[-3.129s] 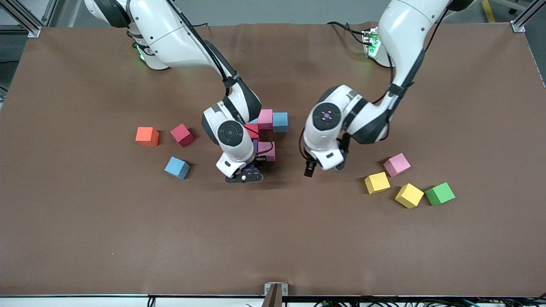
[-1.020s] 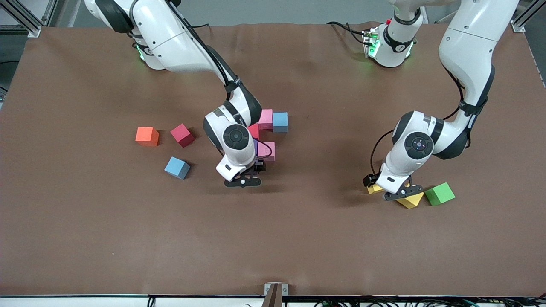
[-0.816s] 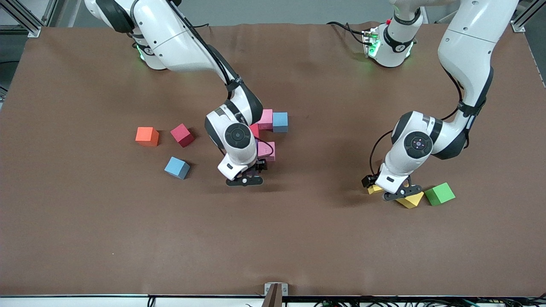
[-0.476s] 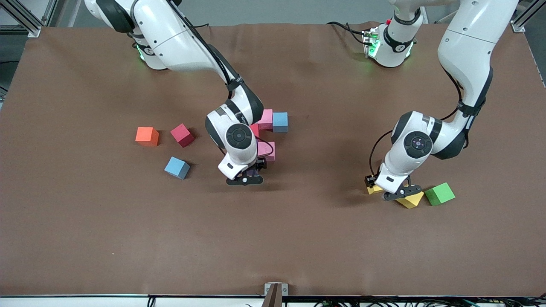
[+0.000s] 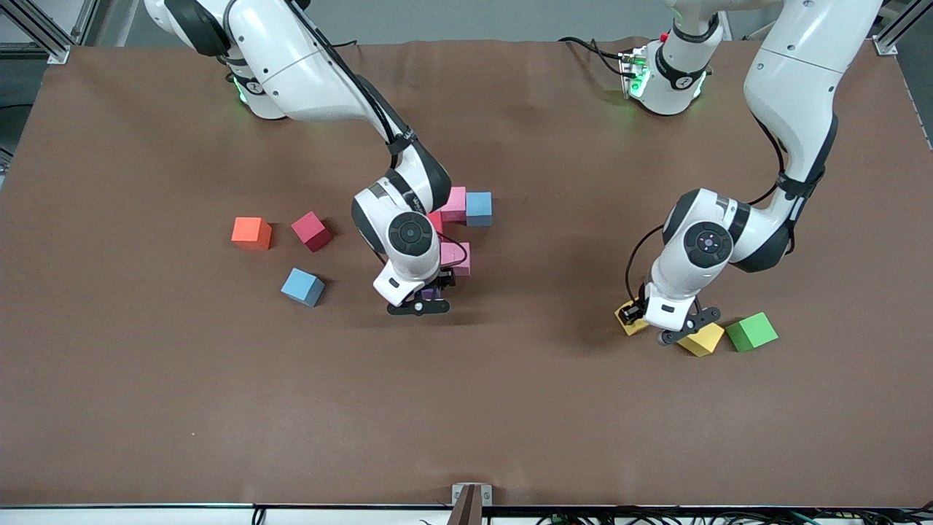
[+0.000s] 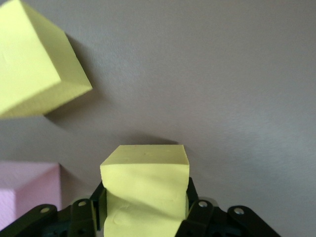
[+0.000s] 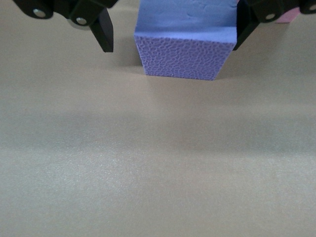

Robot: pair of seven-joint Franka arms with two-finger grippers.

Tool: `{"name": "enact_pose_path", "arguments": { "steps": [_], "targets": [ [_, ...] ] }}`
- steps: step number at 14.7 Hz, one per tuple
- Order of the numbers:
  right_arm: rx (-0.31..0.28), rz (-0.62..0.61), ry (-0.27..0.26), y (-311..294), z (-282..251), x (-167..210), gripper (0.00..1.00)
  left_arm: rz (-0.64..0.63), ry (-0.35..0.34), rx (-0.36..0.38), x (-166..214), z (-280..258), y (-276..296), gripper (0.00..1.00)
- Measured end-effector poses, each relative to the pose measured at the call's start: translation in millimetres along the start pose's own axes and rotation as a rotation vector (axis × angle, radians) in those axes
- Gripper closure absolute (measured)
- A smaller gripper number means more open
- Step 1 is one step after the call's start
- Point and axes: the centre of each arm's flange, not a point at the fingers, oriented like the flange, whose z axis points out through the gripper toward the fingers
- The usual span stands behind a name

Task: Arrange 11 blocks into digit 3
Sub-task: 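Carry the yellow cube to the center group with the left gripper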

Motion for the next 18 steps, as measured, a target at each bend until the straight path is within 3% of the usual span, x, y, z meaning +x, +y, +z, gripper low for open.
{"name": "enact_pose_path", "arguments": {
  "steps": [7, 14, 18],
  "targets": [
    [-0.014, -0.007, -0.022, -3, 0, -4, 0.0, -0.377, -0.012, -0.034, -21, -12, 28, 0.39],
    [-0.015, -0.005, -0.024, -3, -1, -4, 0.0, -0.778, -0.025, -0.011, -60, -24, 68, 0.39],
    [0.027, 0.04, -0.007, -9, -21, 2, 0.0, -0.907, -0.03, -0.019, -101, -30, 100, 0.39]
  ]
}}
